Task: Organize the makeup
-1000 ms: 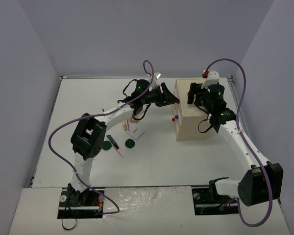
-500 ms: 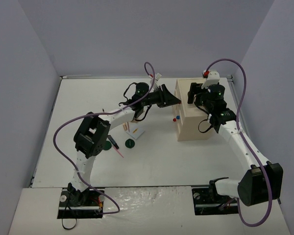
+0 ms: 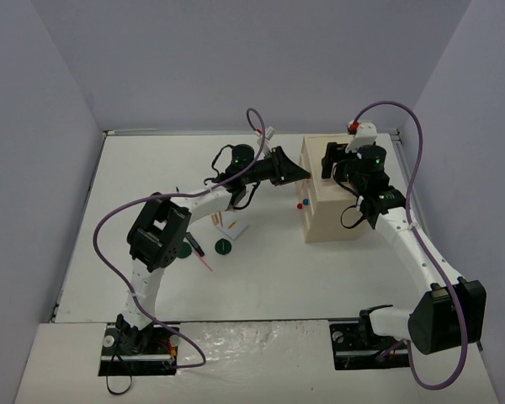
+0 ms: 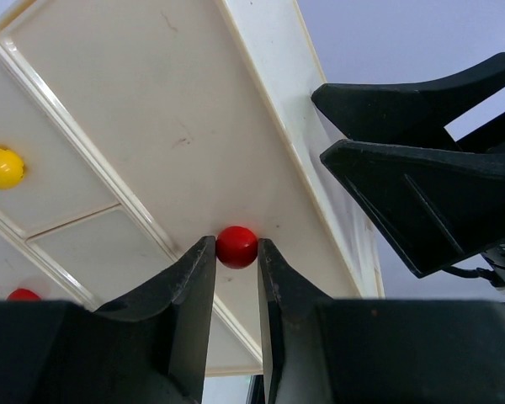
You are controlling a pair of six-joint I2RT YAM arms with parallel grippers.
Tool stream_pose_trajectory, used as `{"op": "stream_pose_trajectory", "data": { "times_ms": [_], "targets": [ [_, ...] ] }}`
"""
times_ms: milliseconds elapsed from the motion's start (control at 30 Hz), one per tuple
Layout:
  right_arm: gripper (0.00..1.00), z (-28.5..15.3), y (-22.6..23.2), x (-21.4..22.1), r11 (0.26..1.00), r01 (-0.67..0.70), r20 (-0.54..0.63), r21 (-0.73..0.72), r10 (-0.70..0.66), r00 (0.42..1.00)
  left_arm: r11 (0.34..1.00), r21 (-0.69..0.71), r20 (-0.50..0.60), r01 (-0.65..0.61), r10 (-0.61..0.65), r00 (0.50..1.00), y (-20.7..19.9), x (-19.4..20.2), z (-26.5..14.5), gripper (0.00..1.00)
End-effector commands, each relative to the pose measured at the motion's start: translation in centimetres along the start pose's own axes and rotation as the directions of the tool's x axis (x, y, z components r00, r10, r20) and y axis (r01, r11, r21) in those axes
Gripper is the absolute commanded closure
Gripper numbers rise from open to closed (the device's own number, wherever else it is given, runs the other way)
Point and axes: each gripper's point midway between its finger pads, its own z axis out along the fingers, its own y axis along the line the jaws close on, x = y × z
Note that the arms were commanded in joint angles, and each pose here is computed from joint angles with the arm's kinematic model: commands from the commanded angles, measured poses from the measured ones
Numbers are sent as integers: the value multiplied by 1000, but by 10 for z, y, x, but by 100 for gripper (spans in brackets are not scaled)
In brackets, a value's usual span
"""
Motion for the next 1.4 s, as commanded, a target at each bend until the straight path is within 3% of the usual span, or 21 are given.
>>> {"op": "stream_pose_trajectory", "data": {
  "times_ms": [0, 300, 967, 1367],
  "targets": [
    [32, -2, 1, 21, 1000, -15, -66, -6, 14, 998, 986, 116, 47, -122, 118, 992, -59, -19, -12, 100],
    [29, -1, -7, 22, 999, -28, -65, 42, 30, 997, 990, -4, 32, -143, 143, 989, -53, -30, -41, 100],
    [28, -1, -27, 26, 992, -70, -73, 103, 78, 994, 983, -128, -16, -133, 132, 991, -24, -37, -84, 100],
    [28, -3, -71, 41, 958, -139, -96, 249, 168, 981, 973, -161, -56, -163, 156, 986, -27, -47, -89, 100]
  ]
}}
